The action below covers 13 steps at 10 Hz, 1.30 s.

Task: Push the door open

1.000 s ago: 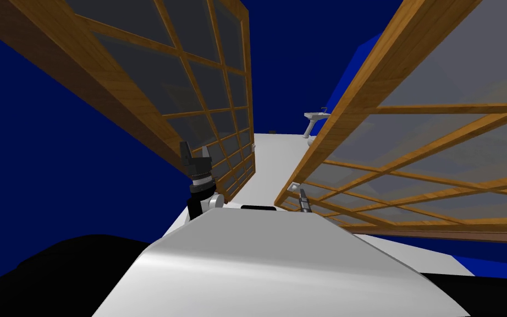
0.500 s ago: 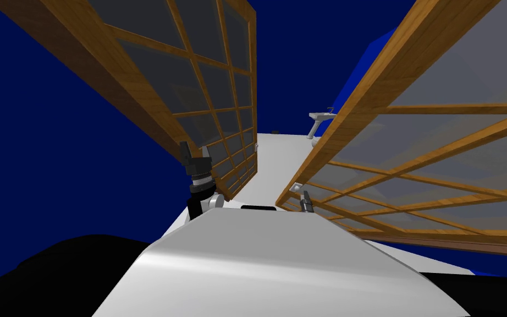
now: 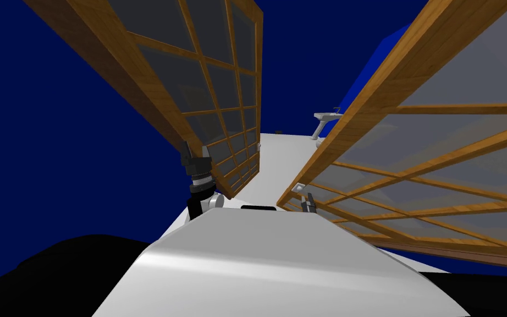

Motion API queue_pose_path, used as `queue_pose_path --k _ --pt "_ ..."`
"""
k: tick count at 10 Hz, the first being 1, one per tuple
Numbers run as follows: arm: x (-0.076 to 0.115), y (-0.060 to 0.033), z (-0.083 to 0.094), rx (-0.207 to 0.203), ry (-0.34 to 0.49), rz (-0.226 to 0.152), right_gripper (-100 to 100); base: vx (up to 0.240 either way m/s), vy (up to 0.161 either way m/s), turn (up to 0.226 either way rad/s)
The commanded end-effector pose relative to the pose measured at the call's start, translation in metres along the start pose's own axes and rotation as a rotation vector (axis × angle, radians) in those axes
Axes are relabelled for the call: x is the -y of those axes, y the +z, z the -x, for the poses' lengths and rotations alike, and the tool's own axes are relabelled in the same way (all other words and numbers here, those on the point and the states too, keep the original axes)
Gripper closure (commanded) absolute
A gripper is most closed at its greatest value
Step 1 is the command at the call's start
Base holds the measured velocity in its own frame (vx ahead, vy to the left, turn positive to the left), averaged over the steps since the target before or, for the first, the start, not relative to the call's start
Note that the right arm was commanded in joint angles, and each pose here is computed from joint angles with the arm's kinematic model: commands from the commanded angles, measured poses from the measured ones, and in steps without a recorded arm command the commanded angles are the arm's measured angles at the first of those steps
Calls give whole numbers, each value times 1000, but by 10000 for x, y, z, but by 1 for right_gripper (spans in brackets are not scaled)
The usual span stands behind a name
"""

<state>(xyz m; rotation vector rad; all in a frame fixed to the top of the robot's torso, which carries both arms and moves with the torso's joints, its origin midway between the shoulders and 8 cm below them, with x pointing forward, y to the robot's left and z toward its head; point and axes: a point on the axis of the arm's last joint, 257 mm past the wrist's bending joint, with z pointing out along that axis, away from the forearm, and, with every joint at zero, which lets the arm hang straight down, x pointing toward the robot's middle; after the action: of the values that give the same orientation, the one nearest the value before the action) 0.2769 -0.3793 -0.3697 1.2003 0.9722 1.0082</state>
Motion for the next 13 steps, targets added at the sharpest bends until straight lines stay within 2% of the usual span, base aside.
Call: queue_pose_path --k 1,3,6,8,11,13 --pt "4 -22 23 8 35 -1 -100 -18 9 54" --pt "12 -90 122 40 120 -3 -100 -26 17 115" --pt "17 -126 171 58 188 -3 -100 -22 12 69" --pt "27 -202 270 92 273 -2 -100 -25 15 133" --pt "33 -241 319 110 342 1 -100 -21 13 61" --pt "45 -323 414 146 427 7 -100 -24 15 137"
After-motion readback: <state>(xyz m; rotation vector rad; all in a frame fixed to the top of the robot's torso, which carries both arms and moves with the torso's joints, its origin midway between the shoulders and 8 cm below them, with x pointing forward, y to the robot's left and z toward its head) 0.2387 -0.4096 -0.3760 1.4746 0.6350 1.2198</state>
